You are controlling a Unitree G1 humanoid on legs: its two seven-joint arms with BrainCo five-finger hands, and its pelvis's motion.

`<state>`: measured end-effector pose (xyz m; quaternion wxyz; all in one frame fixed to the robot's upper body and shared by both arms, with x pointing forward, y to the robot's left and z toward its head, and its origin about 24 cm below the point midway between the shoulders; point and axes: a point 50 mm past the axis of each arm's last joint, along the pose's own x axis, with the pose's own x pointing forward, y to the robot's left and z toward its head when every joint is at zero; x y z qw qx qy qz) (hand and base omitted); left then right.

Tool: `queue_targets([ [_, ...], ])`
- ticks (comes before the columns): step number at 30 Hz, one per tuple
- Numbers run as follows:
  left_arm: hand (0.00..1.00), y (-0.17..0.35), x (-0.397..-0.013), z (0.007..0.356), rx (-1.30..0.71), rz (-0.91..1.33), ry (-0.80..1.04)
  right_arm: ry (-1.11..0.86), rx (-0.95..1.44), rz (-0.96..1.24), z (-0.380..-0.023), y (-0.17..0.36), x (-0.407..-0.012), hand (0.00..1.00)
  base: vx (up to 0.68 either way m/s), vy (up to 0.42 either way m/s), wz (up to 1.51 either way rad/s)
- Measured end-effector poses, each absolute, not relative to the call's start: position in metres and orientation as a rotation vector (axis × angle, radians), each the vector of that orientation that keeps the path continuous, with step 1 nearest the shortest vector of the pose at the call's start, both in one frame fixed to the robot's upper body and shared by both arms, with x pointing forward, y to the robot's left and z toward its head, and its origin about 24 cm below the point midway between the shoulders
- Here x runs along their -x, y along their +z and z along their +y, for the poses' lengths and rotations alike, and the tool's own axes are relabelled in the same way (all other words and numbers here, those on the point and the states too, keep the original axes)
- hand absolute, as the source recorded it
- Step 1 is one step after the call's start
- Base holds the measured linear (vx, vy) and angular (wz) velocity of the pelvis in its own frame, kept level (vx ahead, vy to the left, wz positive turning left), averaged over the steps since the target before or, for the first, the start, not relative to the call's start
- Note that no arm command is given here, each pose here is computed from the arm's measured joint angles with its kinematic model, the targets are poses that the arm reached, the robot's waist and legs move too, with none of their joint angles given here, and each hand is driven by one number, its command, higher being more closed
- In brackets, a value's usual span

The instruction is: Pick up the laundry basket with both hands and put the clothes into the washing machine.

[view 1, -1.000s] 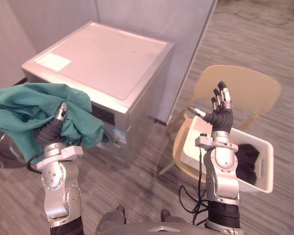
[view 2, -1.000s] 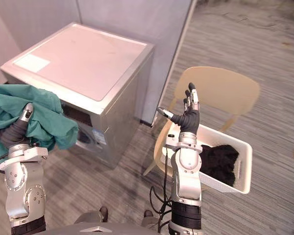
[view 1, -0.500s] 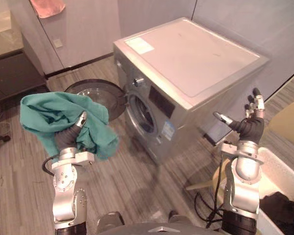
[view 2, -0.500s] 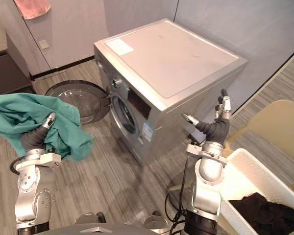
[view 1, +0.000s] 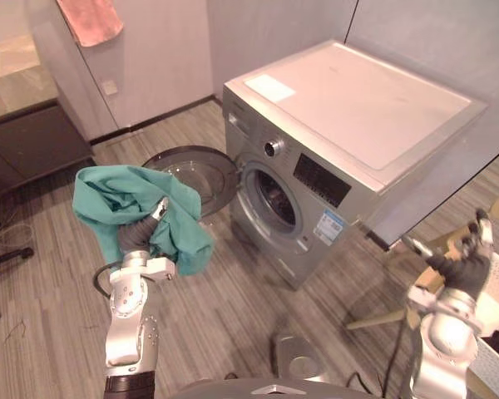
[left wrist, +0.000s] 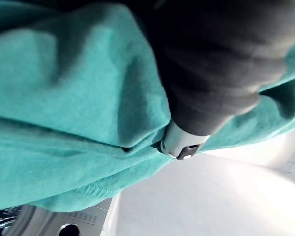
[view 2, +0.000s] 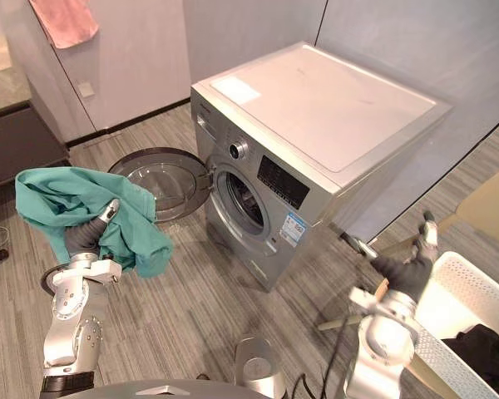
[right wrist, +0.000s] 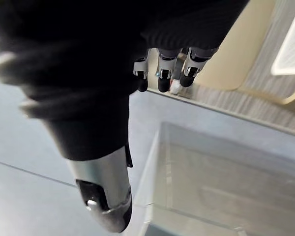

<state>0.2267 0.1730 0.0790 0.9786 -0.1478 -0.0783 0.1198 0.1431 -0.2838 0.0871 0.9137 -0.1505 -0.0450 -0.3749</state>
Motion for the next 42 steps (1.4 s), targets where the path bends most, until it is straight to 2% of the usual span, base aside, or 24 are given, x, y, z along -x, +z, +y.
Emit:
queue_targets([
  [4,1.00,0.076,-0.217,0.181,0.286,-0.145,0.279,-0.718,0.308,0.146,-0.282,0.043,-0.118,0.00,0.30,0.026,-0.58],
  [7,1.00,0.073,-0.213,0.179,0.285,-0.131,0.265,-0.702,0.194,0.500,-0.280,-0.024,-0.064,0.00,0.25,-0.003,-0.35],
  [10,1.00,0.054,-0.202,0.178,0.281,-0.045,0.269,-0.807,0.127,0.712,-0.289,-0.055,-0.013,0.00,0.29,0.064,-1.12],
  [12,1.00,0.026,-0.194,0.174,0.304,0.080,0.271,-0.856,0.056,0.904,-0.281,-0.085,0.023,0.00,0.27,0.123,-1.21],
  [13,1.00,0.021,-0.192,0.174,0.307,0.105,0.271,-0.852,0.035,0.935,-0.277,-0.091,0.026,0.00,0.26,0.195,-1.42],
  [15,1.00,0.011,-0.187,0.173,0.315,0.153,0.261,-0.808,-0.022,0.978,-0.262,-0.106,0.022,0.00,0.18,0.316,-1.95],
  [18,1.00,0.008,-0.181,0.175,0.328,0.170,0.234,-0.646,-0.035,0.970,-0.238,-0.120,-0.012,0.00,0.09,0.506,-2.09],
  [21,1.00,0.005,-0.175,0.186,0.340,0.174,0.282,-0.511,-0.014,0.913,-0.219,-0.121,-0.045,0.00,0.07,0.491,-1.74],
  [23,1.00,0.001,-0.168,0.195,0.342,0.190,0.327,-0.424,0.030,0.878,-0.211,-0.119,-0.064,0.00,0.11,0.347,-1.63],
  [28,1.00,0.001,-0.163,0.206,0.337,0.187,0.395,-0.323,0.141,0.850,-0.211,-0.114,-0.077,0.00,0.02,0.202,-1.02],
  [31,1.00,0.009,-0.182,0.205,0.337,0.117,0.375,-0.240,0.220,0.773,-0.225,-0.106,-0.093,0.00,-0.04,0.082,-0.38],
  [32,1.00,0.011,-0.200,0.206,0.354,0.088,0.385,-0.213,0.229,0.766,-0.225,-0.106,-0.095,0.00,-0.05,0.017,0.11],
  [33,1.00,0.007,-0.223,0.203,0.390,0.096,0.397,-0.203,0.227,0.758,-0.226,-0.107,-0.095,0.00,-0.05,-0.010,0.30],
  [38,1.00,-0.011,-0.265,0.193,0.448,0.208,0.435,-0.074,0.237,0.726,-0.225,-0.105,-0.112,0.00,-0.13,-0.092,0.26],
  [42,1.00,0.006,-0.296,0.184,0.466,0.181,0.405,-0.024,0.177,0.688,-0.224,-0.099,-0.121,0.00,-0.20,-0.037,0.18],
])
